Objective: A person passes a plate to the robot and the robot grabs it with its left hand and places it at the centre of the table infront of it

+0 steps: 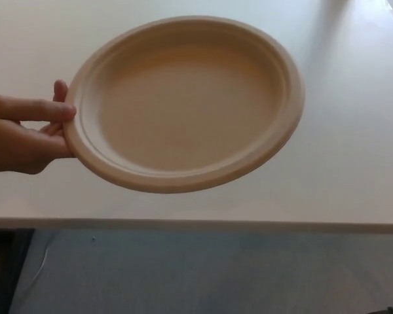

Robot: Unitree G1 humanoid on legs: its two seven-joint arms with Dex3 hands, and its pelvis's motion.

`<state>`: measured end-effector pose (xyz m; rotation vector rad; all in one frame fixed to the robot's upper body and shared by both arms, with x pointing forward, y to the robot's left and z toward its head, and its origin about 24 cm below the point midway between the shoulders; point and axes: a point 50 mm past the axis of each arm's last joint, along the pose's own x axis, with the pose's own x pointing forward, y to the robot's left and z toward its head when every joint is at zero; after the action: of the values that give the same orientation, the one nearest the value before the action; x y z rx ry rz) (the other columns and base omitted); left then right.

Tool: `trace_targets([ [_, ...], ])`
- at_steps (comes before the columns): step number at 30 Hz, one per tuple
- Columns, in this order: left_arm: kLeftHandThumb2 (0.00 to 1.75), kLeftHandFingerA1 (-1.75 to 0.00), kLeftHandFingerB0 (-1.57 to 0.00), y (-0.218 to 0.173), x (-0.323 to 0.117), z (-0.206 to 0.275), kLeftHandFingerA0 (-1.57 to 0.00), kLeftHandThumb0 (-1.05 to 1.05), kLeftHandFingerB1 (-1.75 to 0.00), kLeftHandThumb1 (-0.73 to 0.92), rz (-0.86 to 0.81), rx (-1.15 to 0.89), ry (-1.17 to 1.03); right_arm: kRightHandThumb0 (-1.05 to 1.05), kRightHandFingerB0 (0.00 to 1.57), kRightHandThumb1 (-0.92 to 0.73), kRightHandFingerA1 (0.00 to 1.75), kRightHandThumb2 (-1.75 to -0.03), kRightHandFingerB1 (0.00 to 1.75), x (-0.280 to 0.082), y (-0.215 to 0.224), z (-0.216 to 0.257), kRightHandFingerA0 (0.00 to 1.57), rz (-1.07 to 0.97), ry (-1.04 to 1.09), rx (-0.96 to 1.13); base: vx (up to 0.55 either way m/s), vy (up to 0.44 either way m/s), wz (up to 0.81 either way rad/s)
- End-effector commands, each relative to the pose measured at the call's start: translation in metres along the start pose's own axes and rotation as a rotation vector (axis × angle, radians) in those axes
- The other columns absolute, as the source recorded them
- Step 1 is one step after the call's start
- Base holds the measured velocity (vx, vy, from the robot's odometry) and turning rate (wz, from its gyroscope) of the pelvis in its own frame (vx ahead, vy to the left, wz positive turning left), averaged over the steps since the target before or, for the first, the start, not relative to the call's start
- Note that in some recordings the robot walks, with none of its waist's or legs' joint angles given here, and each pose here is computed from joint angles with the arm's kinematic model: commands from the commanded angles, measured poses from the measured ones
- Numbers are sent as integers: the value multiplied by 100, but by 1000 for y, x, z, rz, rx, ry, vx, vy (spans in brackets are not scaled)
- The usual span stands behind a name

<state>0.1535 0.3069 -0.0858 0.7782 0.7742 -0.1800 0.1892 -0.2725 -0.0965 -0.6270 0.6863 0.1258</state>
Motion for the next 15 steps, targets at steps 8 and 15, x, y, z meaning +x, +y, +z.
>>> trace_targets([
  [8,80,-49,-28,8,-4,8,-34,-54,-44,52,23,10,-96,-58,44,-69,77,-59,54,3,-12,4,71,-23,-28,-64,0,0,0],
  [15,78,-47,-28,-4,-34,48,-34,-57,-42,48,99,-22,-447,-61,46,-69,76,-60,55,3,-11,3,72,-13,-13,-61,0,0,0],
])
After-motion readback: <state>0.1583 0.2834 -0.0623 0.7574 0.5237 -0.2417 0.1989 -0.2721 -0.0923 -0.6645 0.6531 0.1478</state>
